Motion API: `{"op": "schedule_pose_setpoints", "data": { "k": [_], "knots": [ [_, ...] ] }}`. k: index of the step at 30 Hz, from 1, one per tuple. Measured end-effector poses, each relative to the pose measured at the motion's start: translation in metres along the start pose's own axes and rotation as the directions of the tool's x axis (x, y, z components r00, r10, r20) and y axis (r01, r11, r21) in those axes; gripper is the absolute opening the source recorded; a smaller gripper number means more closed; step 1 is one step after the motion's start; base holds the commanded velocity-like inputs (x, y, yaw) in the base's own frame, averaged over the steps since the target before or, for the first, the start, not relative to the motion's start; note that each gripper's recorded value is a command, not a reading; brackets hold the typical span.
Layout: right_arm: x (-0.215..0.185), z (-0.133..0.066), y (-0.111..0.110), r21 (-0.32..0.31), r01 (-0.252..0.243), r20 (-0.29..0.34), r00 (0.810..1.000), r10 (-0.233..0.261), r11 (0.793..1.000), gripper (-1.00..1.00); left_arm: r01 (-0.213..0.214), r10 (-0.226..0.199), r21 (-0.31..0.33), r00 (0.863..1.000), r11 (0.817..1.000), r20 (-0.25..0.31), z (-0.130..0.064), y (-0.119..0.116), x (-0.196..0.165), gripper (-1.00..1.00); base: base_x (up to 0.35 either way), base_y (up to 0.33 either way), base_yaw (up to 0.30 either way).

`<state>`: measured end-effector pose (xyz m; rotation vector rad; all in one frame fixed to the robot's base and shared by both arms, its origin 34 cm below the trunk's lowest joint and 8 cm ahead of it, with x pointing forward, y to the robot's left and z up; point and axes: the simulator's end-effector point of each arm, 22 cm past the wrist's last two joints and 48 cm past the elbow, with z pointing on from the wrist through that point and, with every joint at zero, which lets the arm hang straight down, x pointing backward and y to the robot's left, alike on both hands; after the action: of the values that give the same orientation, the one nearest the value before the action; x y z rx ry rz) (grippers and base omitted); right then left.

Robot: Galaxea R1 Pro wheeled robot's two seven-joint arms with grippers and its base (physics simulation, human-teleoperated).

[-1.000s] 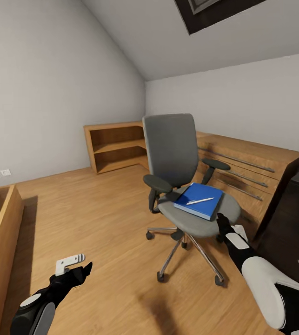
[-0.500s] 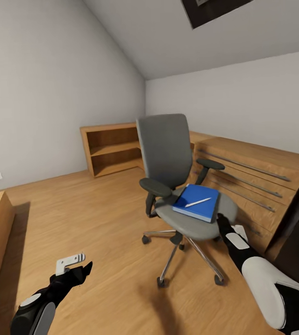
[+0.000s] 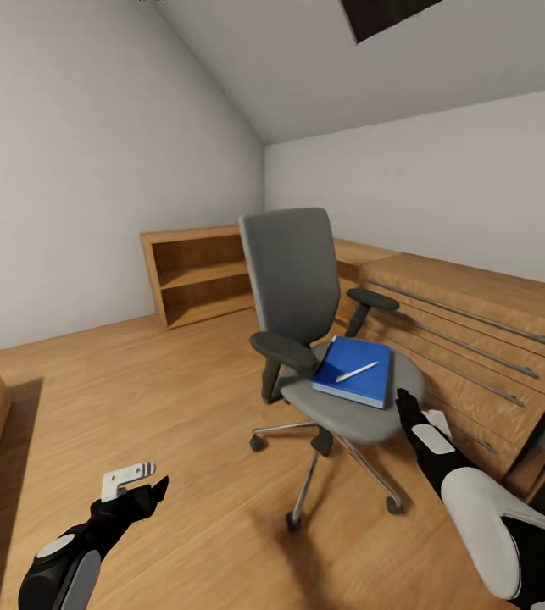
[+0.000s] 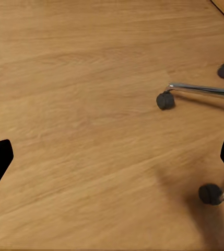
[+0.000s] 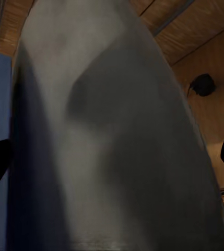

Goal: In the bedroom, organize the workspace by keeping the computer under the desk, ensuring the monitor is on the desk, placing the keyboard on the desk next to the monitor, placing the mouse on the desk next to the keyboard, moving the folder from the swivel chair onto the desk next to the mouse, stacking the notebook on top of the folder with the pen on top of the notebook, and positioning the swivel chair next to the desk.

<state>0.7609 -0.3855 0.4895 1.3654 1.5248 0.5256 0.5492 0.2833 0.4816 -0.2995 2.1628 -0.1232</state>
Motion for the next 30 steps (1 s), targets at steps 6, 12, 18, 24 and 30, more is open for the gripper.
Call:
{"op": "schedule_pose_setpoints", "data": {
  "k": [6,12,18,24,30],
  "knots": [
    [0.0006,0.0001,0.0018,-0.005,0.003,-0.001,1.0,-0.003,1.0,1.0,0.0,0.0,0.0,1.0,1.0,-0.004,0.0002,0.0004,0.001,1.0,-0.307,0.088,0.0],
    [0.0008,0.0001,0.002,-0.006,0.003,-0.002,1.0,-0.003,1.0,1.0,0.0,0.0,0.0,1.0,1.0,-0.004,0.0001,0.0002,0.0009,1.0,-0.271,0.217,0.0],
    [0.0016,0.0,0.0022,-0.006,0.004,-0.003,1.0,-0.004,1.0,1.0,0.0,0.0,0.0,1.0,1.0,-0.004,0.0001,0.0001,0.0009,1.0,-0.273,0.207,0.0],
    [0.0017,0.0,0.0023,-0.007,0.004,-0.003,1.0,-0.004,1.0,1.0,-0.001,0.001,0.0,1.0,1.0,-0.004,0.0002,0.0003,0.001,1.0,-0.281,0.186,0.0],
    [0.0023,-0.0001,0.0024,-0.007,0.004,-0.004,1.0,-0.004,1.0,1.0,0.0,0.0,0.0,1.0,1.0,-0.003,0.0001,0.0002,0.0008,1.0,-0.285,0.148,0.0]
  ]
}}
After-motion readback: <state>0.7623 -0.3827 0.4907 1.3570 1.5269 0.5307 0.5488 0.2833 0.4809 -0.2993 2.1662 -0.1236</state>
